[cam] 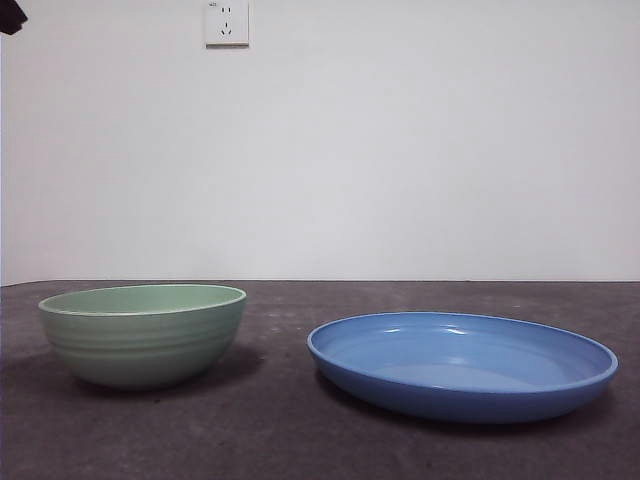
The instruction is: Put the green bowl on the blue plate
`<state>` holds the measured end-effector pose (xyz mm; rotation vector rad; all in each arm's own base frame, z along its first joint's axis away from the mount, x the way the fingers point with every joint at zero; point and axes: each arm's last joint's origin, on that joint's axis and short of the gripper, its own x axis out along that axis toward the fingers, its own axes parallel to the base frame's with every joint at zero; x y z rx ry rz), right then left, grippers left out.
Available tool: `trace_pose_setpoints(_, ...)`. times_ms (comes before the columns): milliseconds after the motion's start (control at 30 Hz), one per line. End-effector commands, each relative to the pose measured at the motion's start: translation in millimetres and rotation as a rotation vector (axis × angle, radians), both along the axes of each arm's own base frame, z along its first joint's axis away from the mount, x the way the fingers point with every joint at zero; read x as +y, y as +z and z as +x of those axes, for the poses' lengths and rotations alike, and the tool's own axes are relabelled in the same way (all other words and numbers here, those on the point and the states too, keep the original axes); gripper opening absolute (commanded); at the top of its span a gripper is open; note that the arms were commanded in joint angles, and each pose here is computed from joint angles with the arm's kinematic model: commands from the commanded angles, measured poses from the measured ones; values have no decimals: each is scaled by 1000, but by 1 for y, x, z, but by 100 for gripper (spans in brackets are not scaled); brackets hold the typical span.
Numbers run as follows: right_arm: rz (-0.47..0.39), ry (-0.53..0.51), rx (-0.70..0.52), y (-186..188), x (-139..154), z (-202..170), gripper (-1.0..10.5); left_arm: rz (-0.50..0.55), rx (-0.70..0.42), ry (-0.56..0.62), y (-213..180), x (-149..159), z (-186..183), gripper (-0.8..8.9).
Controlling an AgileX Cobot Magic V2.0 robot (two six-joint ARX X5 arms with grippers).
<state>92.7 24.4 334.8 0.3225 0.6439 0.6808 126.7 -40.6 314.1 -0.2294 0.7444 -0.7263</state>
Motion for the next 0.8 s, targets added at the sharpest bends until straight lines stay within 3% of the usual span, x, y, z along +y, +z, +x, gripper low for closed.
trace_pose_setpoints(33, -7, 14, -15, 4, 0, 0, 13, 3, -37, -28, 5, -2, 0, 27)
trace_pose_setpoints(267, -14, 16, 29, 0, 0, -3, 14, 3, -38, -28, 5, -2, 1, 38)
trace_pose_setpoints(367, -17, 18, 31, 0, 0, -3, 39, 4, -38, -28, 5, -2, 1, 147)
trace_pose_setpoints(567, -17, 18, 37, -1, 0, -3, 521, 3, -38, -27, 5, -2, 1, 507)
trace_pose_setpoints(700, -18, 18, 37, -1, 0, -3, 647, 3, -37, -27, 5, -2, 1, 539)
trace_pose_setpoints(800, -18, 18, 37, -1, 0, -3, 657, 4, -39, -27, 6, -2, 1, 578)
